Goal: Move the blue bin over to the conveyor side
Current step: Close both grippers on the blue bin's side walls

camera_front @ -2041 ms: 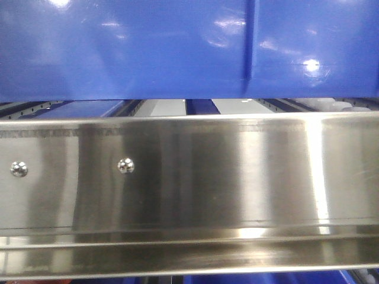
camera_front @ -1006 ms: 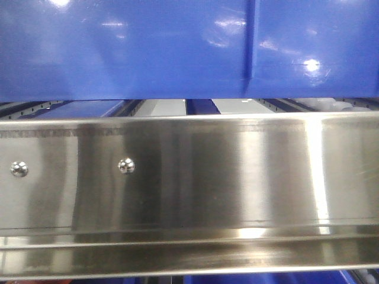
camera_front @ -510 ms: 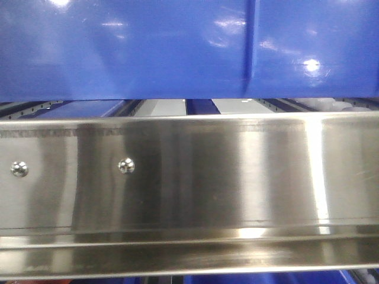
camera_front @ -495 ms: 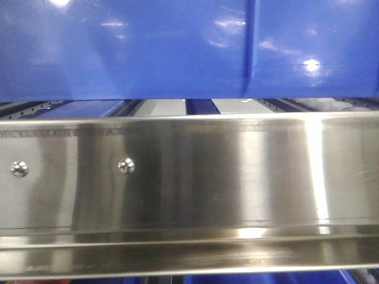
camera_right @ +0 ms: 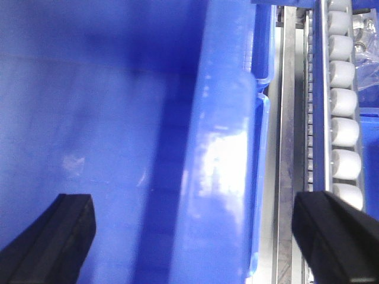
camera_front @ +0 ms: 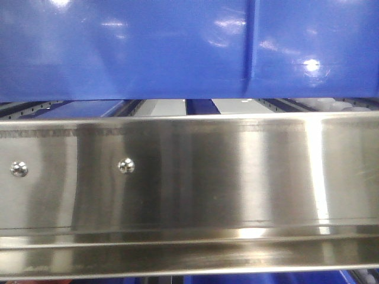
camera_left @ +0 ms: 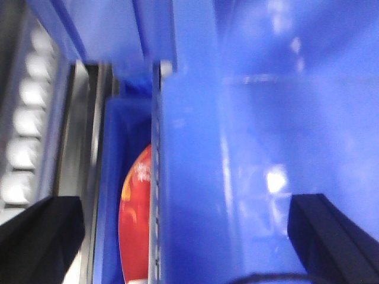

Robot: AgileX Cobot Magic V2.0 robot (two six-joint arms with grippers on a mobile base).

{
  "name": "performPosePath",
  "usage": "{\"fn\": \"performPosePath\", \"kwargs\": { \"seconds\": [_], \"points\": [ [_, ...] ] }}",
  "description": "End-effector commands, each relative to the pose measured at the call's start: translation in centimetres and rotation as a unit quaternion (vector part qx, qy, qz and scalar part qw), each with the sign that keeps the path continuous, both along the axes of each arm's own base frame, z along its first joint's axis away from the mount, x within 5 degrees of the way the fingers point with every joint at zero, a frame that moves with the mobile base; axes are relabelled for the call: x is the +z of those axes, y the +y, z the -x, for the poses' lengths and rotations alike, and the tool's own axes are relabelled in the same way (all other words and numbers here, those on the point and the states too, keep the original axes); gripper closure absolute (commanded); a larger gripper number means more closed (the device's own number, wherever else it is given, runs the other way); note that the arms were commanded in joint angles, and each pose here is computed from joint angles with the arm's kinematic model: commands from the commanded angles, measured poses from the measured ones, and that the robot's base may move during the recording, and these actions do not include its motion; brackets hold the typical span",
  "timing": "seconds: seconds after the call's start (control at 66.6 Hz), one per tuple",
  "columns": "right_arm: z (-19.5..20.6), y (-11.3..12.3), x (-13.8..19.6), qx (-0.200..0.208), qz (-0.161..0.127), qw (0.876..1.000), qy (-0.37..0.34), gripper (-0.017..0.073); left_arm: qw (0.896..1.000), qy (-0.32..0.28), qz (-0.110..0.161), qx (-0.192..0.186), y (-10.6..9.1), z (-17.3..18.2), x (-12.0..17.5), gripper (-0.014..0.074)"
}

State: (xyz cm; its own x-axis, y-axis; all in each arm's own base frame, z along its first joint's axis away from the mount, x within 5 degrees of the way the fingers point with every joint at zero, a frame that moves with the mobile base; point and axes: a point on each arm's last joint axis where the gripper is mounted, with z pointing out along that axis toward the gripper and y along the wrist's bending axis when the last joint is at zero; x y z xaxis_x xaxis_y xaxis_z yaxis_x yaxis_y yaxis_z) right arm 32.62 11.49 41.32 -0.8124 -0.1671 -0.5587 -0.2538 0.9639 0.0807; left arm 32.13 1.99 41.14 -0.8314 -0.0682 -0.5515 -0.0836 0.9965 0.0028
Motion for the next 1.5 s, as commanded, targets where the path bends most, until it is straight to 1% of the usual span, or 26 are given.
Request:
{"fn": "performPosePath", "kwargs": {
  "seconds": [0.0,0.165,0.21,0.3,0.39,0.405,0.48,0.525,0.916,1.141,1.486],
  "points": [
    [0.0,-0.1,0.5,0.003,0.001,1.0,-0.014,0.0,1.0,-0.001,0.001,0.001,0.0,0.0,-0.1,-0.0008],
    [0.0,-0.1,0.5,0.003,0.001,1.0,-0.014,0.0001,1.0,-0.001,0.001,0.001,0.0,0.0,-0.1,-0.0008],
    [0.0,-0.1,0.5,0.003,0.001,1.0,-0.014,0.0015,1.0,-0.001,0.001,0.001,0.0,0.0,-0.1,-0.0008],
    [0.0,-0.1,0.5,0.003,0.001,1.0,-0.014,0.0106,1.0,-0.001,0.001,0.001,0.0,0.0,-0.1,-0.0008],
    [0.0,-0.1,0.5,0.003,0.001,1.0,-0.014,0.0248,1.0,-0.001,0.001,0.001,0.0,0.0,-0.1,-0.0008],
    [0.0,-0.1,0.5,0.003,0.001,1.0,-0.014,0.0284,1.0,-0.001,0.001,0.001,0.0,0.0,-0.1,-0.0008],
    [0.0,-0.1,0.5,0.003,0.001,1.0,-0.014,0.037,1.0,-0.001,0.001,0.001,0.0,0.0,-0.1,-0.0008],
    [0.0,-0.1,0.5,0.003,0.001,1.0,-0.014,0.04,1.0,-0.001,0.001,0.001,0.0,0.0,-0.1,-0.0008],
    [0.0,-0.1,0.5,0.003,0.001,1.0,-0.014,0.0405,1.0,-0.001,0.001,0.001,0.0,0.0,-0.1,-0.0008],
    [0.0,-0.1,0.5,0.003,0.001,1.0,-0.014,0.0405,1.0,-0.019,0.0,0.0,0.0,0.1,0.9,-0.0008],
    [0.0,-0.1,0.5,0.003,0.001,1.0,-0.014,0.0405,1.0,-0.018,0.0,0.0,0.0,0.1,0.9,-0.0006]
  ]
}}
